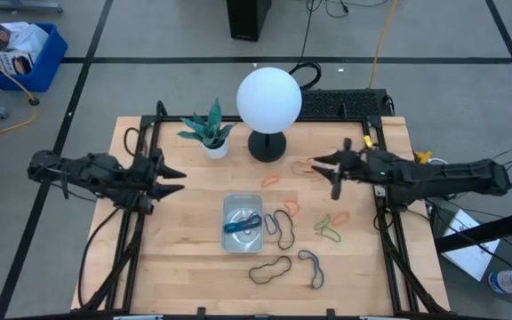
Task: Pick and place rubber bands into bin
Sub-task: Put the small blue rubber band into the gray bin
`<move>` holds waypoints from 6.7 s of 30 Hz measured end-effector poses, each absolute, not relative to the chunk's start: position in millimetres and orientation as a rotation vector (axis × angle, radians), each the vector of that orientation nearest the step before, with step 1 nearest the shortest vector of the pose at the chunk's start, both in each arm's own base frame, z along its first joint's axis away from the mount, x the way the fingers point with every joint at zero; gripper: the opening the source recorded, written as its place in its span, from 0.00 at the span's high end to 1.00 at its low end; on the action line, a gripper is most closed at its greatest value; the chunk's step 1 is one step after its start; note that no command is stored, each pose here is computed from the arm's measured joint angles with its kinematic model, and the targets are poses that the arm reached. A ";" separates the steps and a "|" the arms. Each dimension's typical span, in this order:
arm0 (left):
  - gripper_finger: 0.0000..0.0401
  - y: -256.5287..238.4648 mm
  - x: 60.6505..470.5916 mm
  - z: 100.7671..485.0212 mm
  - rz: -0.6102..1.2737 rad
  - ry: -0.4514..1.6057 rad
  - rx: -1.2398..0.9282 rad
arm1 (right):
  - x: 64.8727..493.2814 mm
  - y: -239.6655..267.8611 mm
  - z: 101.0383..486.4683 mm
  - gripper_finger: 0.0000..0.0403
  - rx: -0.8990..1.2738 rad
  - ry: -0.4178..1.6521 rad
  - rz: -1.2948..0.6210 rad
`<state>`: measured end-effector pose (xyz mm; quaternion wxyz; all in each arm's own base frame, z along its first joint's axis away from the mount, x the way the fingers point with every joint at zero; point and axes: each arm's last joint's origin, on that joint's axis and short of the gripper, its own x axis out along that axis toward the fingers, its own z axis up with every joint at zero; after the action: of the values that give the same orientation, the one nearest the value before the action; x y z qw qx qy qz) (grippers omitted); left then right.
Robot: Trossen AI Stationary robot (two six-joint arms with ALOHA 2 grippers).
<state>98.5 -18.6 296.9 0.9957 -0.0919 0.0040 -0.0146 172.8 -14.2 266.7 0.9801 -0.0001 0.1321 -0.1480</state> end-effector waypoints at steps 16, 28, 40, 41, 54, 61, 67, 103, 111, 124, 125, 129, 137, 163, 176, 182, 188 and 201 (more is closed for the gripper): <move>0.59 -11.1 86.0 246.7 0.125 0.030 -0.169 | 277.4 32.3 234.9 0.72 -0.027 0.583 -0.138; 0.59 -11.2 86.0 244.6 0.123 0.052 -0.137 | 288.2 48.8 224.6 0.72 -0.025 0.558 -0.091; 0.59 -11.2 86.0 244.5 0.122 0.055 -0.115 | 288.1 46.7 224.9 0.60 -0.034 0.552 -0.149; 0.59 -11.2 86.0 244.5 0.122 0.055 -0.115 | 288.0 46.9 224.9 0.59 -0.035 0.552 -0.149; 0.59 -11.2 85.9 243.0 0.121 0.070 -0.112 | 286.3 54.7 223.9 0.55 -0.006 0.564 -0.104; 0.59 -11.3 85.8 242.1 0.121 0.079 -0.111 | 286.5 54.9 221.8 0.59 -0.003 0.576 -0.107; 0.59 -11.3 85.8 242.1 0.121 0.080 -0.111 | 289.4 55.3 236.6 0.62 -0.032 0.649 -0.109; 0.59 -11.0 84.8 234.3 0.132 0.155 -0.159 | 357.2 53.7 134.4 0.64 -0.093 0.971 -0.053; 0.59 -11.0 84.7 233.9 0.133 0.158 -0.166 | 361.4 46.5 118.0 0.64 -0.054 1.017 0.008; 0.59 -11.0 84.7 233.9 0.133 0.158 -0.166 | 358.6 47.0 115.2 0.90 -0.059 1.051 0.025; 0.59 -11.0 84.7 233.9 0.133 0.158 -0.166 | 358.5 47.1 115.1 0.93 -0.059 1.052 0.025; 0.59 -11.0 84.7 233.9 0.133 0.158 -0.166 | 358.2 47.3 114.8 0.98 -0.060 1.057 0.023; 0.59 -10.9 84.7 234.1 0.135 0.156 -0.182 | 347.6 45.6 131.5 1.00 -0.074 1.086 -0.009; 0.59 -11.1 85.3 234.0 0.136 0.159 -0.184 | 282.4 28.9 347.9 1.00 -0.082 0.139 -0.292; 0.59 -11.0 85.3 234.0 0.138 0.158 -0.184 | 334.1 39.0 347.3 1.00 -0.150 0.327 -0.187; 0.59 -11.0 85.3 234.1 0.138 0.158 -0.186 | 366.2 42.8 334.3 1.00 -0.170 0.470 -0.149; 0.59 -11.0 85.3 233.9 0.138 0.159 -0.186 | 392.0 42.8 292.2 1.00 -0.128 0.585 -0.067; 0.59 -10.9 84.8 231.2 0.141 0.187 -0.177 | 422.1 46.8 209.5 1.00 -0.116 0.800 -0.083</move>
<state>84.8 -10.9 231.2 0.9892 -0.0884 0.0933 0.0700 422.1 46.8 209.5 0.9187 -0.0562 0.3890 -0.0403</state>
